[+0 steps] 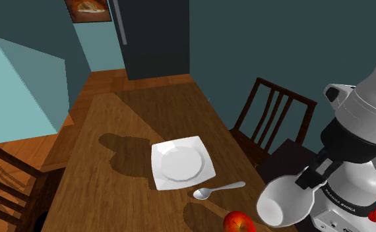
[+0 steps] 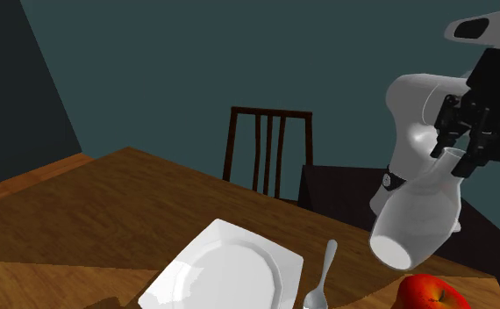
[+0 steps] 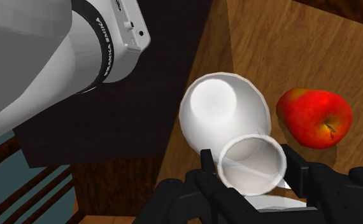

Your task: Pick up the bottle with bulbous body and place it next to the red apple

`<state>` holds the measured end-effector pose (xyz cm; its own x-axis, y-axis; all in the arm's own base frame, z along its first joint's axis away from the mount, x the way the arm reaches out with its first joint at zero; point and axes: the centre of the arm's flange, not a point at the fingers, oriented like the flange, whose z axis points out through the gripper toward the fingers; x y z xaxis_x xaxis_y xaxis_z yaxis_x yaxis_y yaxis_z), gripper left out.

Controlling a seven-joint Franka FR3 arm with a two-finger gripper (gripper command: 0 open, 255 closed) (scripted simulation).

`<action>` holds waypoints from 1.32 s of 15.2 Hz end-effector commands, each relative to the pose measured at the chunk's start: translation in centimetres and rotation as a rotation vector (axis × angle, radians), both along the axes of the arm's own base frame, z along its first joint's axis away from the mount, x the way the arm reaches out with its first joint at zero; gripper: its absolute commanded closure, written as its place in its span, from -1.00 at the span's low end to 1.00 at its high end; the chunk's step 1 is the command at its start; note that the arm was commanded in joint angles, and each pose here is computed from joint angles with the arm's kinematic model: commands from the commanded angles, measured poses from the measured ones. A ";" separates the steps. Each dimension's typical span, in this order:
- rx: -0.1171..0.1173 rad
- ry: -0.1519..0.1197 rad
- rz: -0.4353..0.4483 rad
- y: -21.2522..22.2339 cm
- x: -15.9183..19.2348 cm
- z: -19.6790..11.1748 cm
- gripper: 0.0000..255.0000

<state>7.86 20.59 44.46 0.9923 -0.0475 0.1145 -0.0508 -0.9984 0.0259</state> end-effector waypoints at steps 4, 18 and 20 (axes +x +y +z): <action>0.000 0.004 -0.004 -0.4 0.0 -0.3 -1.00; 0.000 0.004 -0.004 -0.2 -0.5 4.6 -1.00; 0.000 0.004 -0.004 -0.2 -0.5 4.6 -1.00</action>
<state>7.40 20.42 49.07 0.9926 -0.0510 0.1105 -0.0542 -0.9982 0.0264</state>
